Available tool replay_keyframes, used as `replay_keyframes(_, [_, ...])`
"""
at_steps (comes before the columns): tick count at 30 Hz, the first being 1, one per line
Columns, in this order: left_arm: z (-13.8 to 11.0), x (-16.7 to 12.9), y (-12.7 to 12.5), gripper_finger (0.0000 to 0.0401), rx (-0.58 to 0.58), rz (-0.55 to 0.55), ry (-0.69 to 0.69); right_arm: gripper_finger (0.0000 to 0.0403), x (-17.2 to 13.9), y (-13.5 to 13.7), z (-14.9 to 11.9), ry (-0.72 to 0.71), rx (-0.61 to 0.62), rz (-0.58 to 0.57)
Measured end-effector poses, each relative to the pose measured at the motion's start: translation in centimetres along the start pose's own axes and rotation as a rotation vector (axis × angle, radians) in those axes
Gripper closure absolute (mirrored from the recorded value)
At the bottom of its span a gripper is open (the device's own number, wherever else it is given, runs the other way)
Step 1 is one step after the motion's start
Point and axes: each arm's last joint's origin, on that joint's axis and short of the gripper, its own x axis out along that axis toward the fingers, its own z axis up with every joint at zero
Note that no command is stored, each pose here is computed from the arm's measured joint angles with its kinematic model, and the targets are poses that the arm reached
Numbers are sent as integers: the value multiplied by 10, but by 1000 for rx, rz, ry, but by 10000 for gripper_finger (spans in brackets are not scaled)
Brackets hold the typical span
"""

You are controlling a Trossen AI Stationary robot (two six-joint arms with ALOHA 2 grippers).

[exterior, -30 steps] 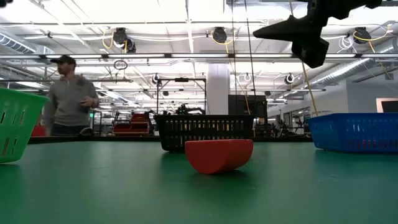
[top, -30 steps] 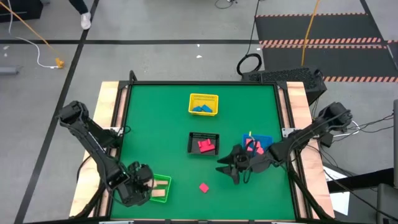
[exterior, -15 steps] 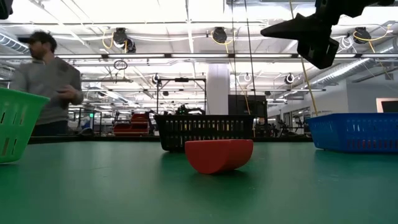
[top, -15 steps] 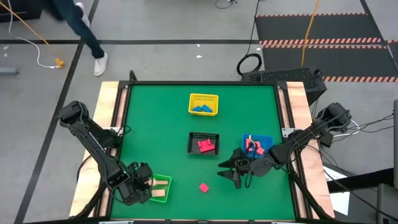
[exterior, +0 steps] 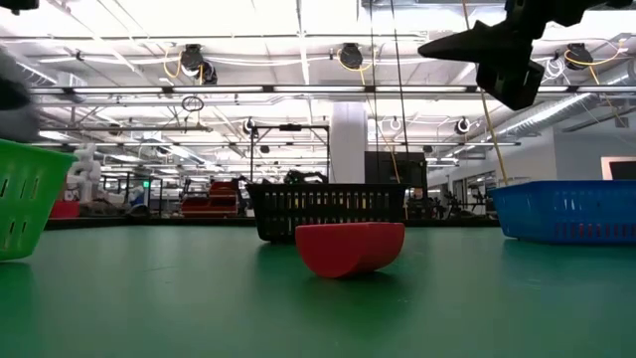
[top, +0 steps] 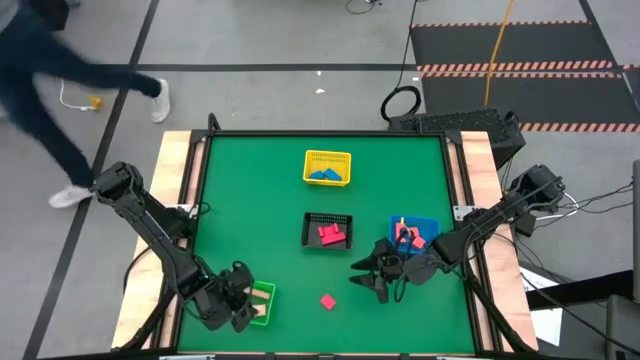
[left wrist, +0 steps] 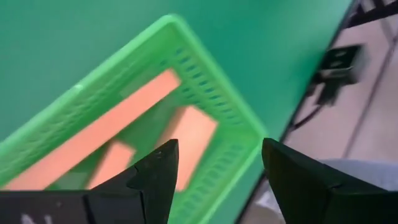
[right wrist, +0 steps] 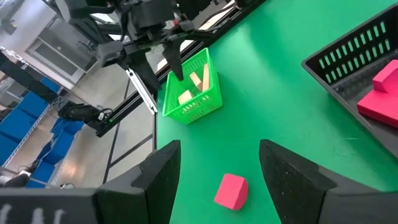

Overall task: Sort & place blocks by color
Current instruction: Put the red block into the black bin

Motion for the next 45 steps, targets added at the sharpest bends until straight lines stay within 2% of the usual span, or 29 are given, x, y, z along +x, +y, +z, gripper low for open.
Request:
replay_keyframes(4, [8, 1, -5, 169, -32, -54, -21, 193, 0, 2, 1, -10, 7, 14])
replay_keyframes(7, [14, 3, -6, 169, -49, -56, -33, 193, 0, 7, 3, -44, 39, 66])
replay_keyframes(11, [22, 5, -4, 169, -10, -47, -51, 193, 6, 21, 2, -96, 43, 120])
replay_keyframes(18, [39, 6, -2, 169, 107, -30, -86, 193, 34, 35, -9, -60, -62, 33])
replay_keyframes(23, [47, -2, -2, 169, 168, -57, -81, 193, 50, 31, -22, 66, -171, -107])
replay_keyframes(26, [50, -10, -3, 169, 208, -81, -88, 193, 57, 30, -28, 139, -189, -155])
replay_keyframes(35, [53, -29, -2, 169, 308, -120, -108, 193, 84, 27, -52, 268, -208, -151])
replay_keyframes(40, [52, -31, 0, 169, 385, -102, -104, 193, 85, 25, -52, 210, -249, -199])
replay_keyframes(45, [52, -30, 2, 169, 460, -82, -101, 193, 85, 25, -52, 214, -312, -196])
